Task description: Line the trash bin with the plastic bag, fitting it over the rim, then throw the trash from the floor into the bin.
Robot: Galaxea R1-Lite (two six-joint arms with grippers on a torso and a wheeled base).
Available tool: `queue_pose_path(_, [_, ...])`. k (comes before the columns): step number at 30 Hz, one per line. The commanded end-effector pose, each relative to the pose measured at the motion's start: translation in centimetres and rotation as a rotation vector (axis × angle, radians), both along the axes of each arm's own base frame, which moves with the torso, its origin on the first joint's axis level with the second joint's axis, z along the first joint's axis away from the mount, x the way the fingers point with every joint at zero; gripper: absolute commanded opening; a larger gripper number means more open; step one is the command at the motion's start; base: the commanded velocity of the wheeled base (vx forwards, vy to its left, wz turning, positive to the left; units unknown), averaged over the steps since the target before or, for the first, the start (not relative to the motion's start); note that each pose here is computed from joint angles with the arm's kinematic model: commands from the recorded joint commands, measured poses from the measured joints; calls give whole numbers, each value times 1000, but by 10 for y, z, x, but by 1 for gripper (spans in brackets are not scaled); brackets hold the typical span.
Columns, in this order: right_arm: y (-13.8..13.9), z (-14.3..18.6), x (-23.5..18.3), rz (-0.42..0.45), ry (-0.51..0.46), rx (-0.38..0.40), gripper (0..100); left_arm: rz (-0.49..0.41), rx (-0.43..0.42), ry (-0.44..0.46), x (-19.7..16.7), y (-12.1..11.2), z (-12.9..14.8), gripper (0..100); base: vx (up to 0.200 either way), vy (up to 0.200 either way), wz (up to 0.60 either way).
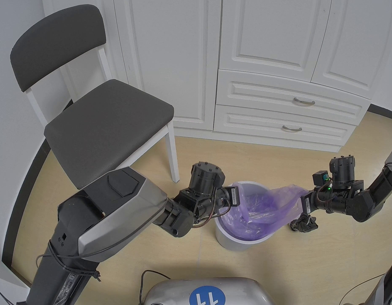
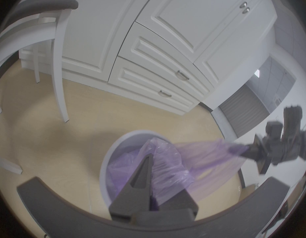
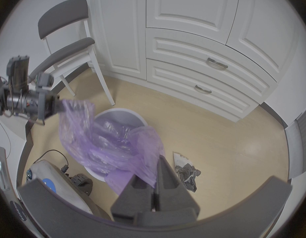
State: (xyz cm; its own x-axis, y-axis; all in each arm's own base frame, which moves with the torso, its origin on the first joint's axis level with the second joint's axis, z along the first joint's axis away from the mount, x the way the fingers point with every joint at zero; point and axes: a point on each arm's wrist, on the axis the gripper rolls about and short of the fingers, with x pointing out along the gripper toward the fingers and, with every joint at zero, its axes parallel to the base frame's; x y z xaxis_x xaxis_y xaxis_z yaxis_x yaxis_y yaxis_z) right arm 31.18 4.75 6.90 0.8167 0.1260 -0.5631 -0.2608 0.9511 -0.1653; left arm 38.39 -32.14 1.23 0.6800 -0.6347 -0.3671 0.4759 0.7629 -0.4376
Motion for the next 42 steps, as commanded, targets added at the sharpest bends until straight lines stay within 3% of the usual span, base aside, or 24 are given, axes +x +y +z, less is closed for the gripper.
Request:
queue_pose_path(1, [1,4,-4,5,20,-4,0,15,-52,30,22,-6,1,0,0,0,0])
queue_pose_path(11, [5,-5,2,27,44,10,0,16,-72,56,43,-24,-6,0,0,0,0])
queue_pose_path(16, [47,-14,0,157,105,175,0,7,-71,73,38,-32,-10,0,0,0,0])
queue_pose_path(22, [64,-32,12,154,155,230,0,-7,-83,93,31,-42,-18,0,0,0,0])
queue_pose_path(31, [51,-50,39,62,172,283,0,18,-52,128,38,-36,-48,0,0,0,0])
queue_pose_path(35, [38,-49,46,21,157,288,0,49,-59,121,44,-28,-43,0,0,0,0])
queue_pose_path(42, [-13,-44,61,-86,105,253,0,194,-20,116,62,4,-18,0,0,0,0])
